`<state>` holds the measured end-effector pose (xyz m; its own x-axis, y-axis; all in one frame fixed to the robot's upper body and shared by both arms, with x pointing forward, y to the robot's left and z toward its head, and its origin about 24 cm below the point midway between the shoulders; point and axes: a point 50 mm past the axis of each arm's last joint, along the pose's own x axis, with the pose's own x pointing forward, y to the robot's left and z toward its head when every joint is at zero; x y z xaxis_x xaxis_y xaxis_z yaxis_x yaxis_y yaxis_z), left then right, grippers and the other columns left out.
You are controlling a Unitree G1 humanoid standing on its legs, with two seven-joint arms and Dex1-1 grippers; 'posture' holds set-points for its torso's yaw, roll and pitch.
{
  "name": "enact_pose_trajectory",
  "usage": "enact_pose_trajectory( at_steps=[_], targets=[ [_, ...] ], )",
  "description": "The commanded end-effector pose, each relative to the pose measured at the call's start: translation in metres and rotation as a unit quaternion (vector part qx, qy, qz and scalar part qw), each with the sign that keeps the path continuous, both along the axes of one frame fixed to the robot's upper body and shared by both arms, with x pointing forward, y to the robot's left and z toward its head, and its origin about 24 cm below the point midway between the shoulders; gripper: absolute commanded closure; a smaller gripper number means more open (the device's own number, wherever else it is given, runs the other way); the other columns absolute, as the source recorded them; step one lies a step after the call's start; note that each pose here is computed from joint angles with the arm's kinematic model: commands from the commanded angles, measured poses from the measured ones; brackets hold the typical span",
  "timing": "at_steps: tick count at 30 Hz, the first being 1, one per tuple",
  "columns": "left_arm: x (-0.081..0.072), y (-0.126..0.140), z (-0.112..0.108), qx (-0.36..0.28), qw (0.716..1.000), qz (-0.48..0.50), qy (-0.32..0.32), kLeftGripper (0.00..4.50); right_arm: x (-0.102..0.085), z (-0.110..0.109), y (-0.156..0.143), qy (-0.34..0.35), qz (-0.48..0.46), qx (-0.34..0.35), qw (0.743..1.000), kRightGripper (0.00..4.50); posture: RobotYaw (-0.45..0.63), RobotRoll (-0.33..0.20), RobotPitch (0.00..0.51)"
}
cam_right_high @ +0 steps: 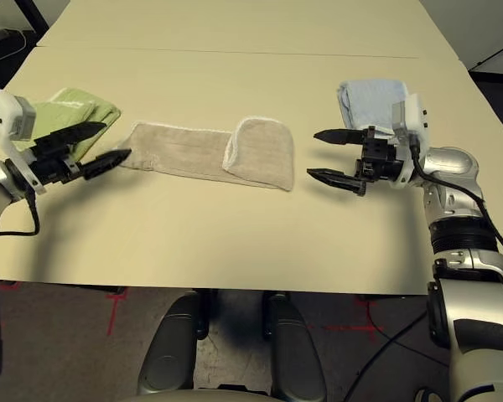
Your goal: Fold the towel and set it aside.
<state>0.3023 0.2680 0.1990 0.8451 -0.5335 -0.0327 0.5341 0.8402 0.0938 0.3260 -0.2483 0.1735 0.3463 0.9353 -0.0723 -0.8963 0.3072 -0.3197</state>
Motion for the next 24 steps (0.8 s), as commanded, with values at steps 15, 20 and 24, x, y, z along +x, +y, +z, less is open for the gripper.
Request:
enact_pose_trajectory(
  at_steps=[15, 20, 24],
  targets=[
    [-0.018, 0.008, -0.012, -0.079, 0.976, 0.033, 0.201, 0.00, -0.003, -0.001, -0.001, -0.011, 0.005, -0.004, 1.000, 0.01, 0.18, 0.000, 0.219],
    [-0.020, 0.007, -0.014, -0.147, 0.952, 0.056, 0.263, 0.00, -0.003, -0.001, 0.000, -0.010, 0.006, -0.004, 1.000, 0.01, 0.18, 0.000, 0.218],
    [-0.016, 0.000, -0.014, -0.191, 0.937, 0.062, 0.287, 0.00, -0.002, -0.001, 0.002, -0.012, 0.006, -0.003, 1.000, 0.01, 0.18, 0.000, 0.219]
  ],
)
